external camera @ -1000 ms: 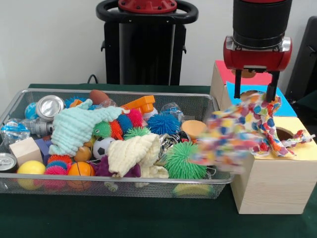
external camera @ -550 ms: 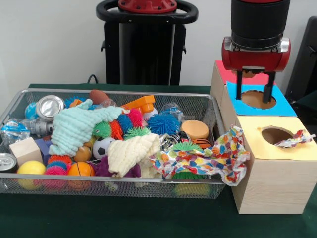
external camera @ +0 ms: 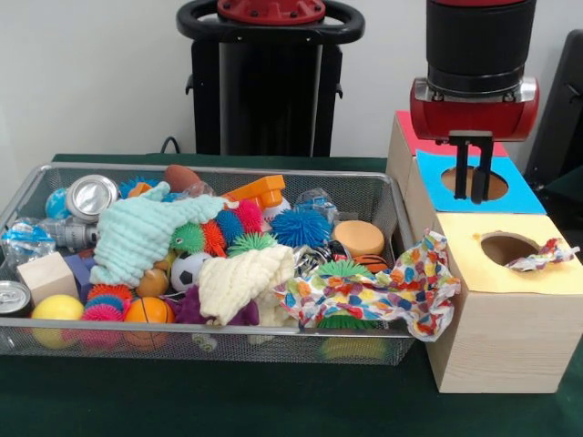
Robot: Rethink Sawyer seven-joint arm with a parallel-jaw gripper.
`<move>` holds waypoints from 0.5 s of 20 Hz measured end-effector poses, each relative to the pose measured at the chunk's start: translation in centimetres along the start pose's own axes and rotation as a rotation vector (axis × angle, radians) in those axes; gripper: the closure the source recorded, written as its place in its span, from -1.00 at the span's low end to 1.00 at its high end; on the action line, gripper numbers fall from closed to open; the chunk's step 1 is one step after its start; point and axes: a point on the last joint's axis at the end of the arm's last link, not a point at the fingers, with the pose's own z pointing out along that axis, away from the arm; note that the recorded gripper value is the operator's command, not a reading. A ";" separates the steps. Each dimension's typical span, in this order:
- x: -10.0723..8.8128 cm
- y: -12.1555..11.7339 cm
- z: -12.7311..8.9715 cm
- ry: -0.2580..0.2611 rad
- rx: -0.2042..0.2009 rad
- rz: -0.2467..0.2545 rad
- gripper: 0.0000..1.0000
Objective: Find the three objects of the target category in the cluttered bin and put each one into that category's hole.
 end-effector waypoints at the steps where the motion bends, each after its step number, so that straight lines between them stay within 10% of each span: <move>1: 0.0 0.0 0.0 -0.003 -0.001 -0.001 1.00; 10: -0.9 0.1 -0.4 -0.012 0.002 -0.005 1.00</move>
